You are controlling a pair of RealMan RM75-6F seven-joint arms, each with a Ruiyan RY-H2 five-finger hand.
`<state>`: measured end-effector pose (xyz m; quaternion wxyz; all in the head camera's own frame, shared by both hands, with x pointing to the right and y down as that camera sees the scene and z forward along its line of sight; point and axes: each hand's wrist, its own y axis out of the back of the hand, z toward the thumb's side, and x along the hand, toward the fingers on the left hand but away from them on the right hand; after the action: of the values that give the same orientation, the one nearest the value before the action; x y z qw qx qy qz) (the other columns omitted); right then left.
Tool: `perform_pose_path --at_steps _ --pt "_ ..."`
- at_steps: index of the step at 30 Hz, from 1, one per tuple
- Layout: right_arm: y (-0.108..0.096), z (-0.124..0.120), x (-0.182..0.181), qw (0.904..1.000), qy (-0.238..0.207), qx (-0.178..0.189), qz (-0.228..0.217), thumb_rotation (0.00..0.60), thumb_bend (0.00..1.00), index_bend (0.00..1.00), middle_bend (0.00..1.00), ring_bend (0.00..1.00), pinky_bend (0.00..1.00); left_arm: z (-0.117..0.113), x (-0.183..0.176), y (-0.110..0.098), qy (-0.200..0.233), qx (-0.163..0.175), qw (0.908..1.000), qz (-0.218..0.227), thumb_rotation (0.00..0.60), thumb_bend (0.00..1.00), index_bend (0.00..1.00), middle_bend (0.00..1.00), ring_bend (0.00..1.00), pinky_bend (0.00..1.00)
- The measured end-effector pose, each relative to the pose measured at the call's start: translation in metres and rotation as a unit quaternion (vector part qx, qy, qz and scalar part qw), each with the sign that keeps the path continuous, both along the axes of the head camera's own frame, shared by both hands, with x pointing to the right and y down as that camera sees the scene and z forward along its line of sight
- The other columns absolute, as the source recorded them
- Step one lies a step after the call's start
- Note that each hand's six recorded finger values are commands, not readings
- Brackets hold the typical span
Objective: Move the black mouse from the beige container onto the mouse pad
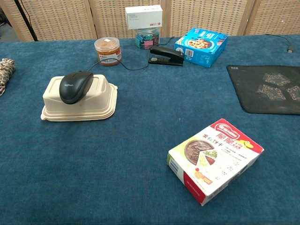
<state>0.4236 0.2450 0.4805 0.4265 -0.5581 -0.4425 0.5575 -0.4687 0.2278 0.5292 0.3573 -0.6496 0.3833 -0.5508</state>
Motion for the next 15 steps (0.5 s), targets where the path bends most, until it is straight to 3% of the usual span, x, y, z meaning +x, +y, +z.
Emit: perform_pose_path --at_steps 15 --pt "-0.0012 -0.0039 0.0045 0.9999 -0.003 0.005 0.01 0.6 0.0 0.0 0.0 0.0 0.0 0.0044 0.0075 -0.0054 0.002 -0.001 0.9997 0.024 0.6 0.03 0.0 0.0 0.0 0.0"
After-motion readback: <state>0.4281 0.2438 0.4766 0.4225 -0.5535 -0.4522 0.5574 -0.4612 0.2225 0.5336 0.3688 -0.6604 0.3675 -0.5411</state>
